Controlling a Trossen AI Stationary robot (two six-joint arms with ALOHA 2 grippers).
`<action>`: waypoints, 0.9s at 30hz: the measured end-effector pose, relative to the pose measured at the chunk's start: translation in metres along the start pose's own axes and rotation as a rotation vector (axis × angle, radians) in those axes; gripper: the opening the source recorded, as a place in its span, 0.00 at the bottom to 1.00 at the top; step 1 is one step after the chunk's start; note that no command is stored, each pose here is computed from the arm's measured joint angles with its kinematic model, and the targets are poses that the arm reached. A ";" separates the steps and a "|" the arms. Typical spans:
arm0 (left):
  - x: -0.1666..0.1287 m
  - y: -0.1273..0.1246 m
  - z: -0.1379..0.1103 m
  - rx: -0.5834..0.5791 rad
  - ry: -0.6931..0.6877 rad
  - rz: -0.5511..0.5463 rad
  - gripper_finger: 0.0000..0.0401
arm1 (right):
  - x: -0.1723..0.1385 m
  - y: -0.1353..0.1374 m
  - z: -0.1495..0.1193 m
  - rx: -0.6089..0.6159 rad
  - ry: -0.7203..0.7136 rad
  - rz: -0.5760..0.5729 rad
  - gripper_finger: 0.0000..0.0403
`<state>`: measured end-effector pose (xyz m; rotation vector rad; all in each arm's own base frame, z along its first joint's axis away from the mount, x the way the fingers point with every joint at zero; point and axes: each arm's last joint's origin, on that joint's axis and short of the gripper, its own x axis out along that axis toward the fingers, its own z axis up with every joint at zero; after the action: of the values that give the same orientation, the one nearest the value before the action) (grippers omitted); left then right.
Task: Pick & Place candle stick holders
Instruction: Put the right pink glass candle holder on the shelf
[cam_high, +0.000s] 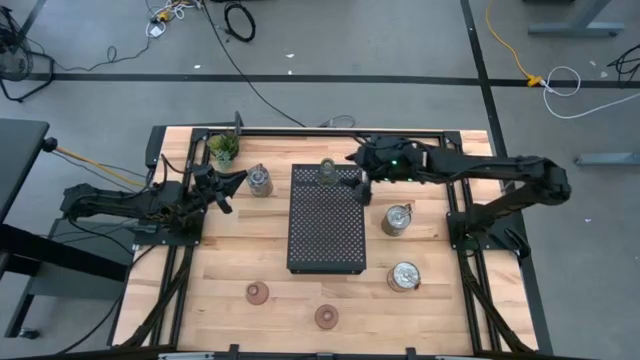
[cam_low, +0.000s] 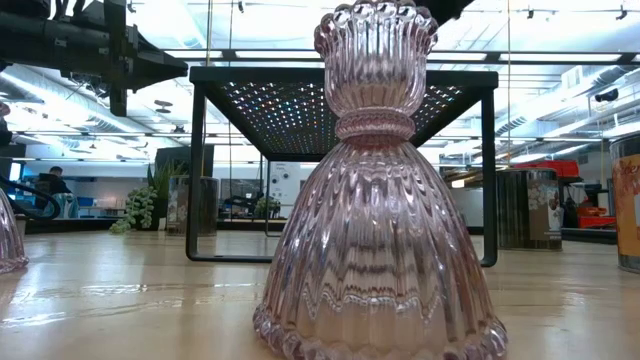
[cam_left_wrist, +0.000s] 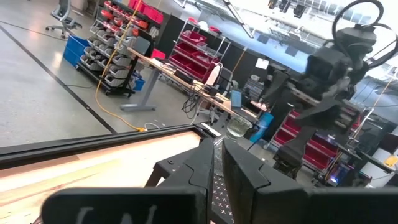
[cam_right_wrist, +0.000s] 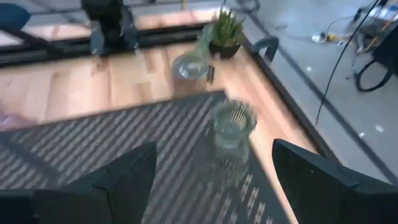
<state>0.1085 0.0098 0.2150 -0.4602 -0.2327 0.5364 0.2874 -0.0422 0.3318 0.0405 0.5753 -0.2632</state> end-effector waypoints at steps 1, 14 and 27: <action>0.000 0.000 0.000 0.000 0.000 0.000 0.09 | -0.004 0.002 -0.004 0.000 0.040 0.011 0.79; 0.000 0.000 0.000 -0.003 -0.001 0.000 0.09 | -0.036 0.063 -0.037 0.282 0.407 0.296 0.79; 0.000 0.000 0.000 0.021 0.005 -0.012 0.09 | -0.069 0.134 -0.055 0.509 0.476 0.344 0.79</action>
<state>0.1086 0.0095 0.2150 -0.4392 -0.2242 0.5251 0.2371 0.1099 0.3182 0.7038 0.9480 -0.0554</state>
